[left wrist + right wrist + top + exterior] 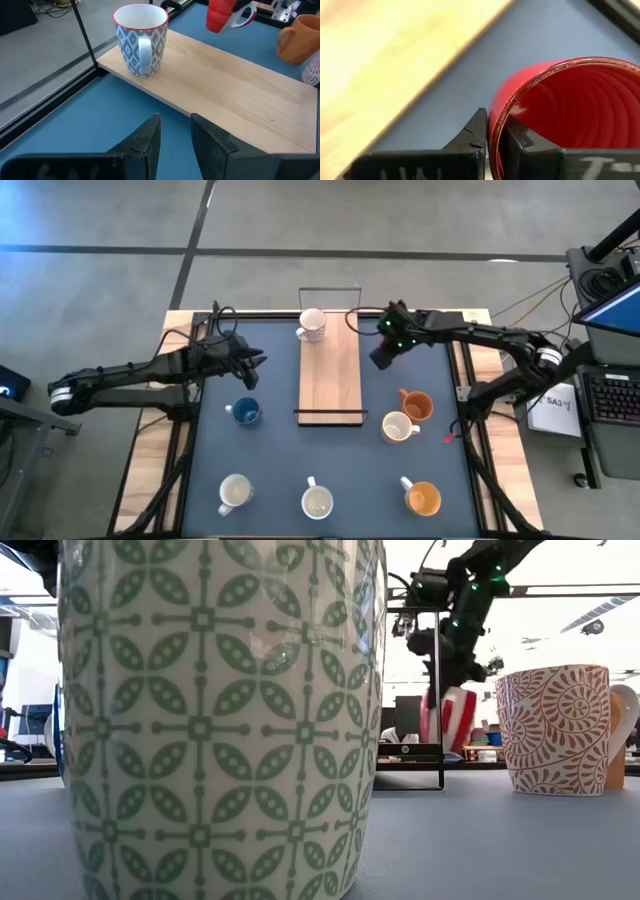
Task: Place coffee mugs
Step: Put the red mug on the shelf
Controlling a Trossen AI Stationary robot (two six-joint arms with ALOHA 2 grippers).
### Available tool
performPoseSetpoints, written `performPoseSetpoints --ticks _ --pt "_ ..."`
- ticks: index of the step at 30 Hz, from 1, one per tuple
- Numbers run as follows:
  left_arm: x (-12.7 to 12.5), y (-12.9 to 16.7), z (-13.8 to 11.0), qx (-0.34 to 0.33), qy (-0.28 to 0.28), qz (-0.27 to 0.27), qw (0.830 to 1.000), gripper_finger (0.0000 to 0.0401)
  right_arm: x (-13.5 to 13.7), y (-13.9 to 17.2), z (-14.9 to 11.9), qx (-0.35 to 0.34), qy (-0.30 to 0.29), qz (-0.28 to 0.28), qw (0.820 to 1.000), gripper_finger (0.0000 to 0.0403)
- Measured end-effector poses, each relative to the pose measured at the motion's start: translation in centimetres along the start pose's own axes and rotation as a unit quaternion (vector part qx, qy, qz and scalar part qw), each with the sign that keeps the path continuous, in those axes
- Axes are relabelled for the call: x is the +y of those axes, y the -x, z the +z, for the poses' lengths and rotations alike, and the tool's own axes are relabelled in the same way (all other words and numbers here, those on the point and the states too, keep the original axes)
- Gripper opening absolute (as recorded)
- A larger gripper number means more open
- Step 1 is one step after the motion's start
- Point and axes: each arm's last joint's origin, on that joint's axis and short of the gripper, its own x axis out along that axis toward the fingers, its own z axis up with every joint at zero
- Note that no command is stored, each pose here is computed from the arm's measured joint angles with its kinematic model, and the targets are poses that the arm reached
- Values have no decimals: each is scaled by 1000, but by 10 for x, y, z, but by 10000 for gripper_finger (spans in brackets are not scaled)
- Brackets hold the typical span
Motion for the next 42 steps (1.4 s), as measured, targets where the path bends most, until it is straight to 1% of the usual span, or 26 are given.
performPoseSetpoints --ticks 5,10,15,18,22,29,34,38,42 --pt "0 0 0 2 0 0 1000 89 12 15 19 -14 35 5 999 14" --pt "0 0 -1 3 -1 1 1000 89 23 19 35 -30 58 14 998 14" --pt "0 0 -1 3 -1 0 1000 89 39 4 46 -11 94 19 995 14" --pt "0 0 -1 6 -1 1 1000 89 49 -2 56 -11 126 23 992 13" --pt "1 0 -3 17 -3 3 1000 89 56 -15 65 7 156 20 988 13" --pt "1 0 -5 24 0 4 1000 89 60 -28 76 15 180 18 983 13" --pt "1 0 -5 24 0 4 1000 89 61 -35 80 12 185 18 982 13" --pt "1 0 -5 24 0 4 1000 89 61 -40 83 10 194 0 981 14" --pt "1 0 -5 24 0 4 1000 89 60 -44 91 0 194 -10 981 23"
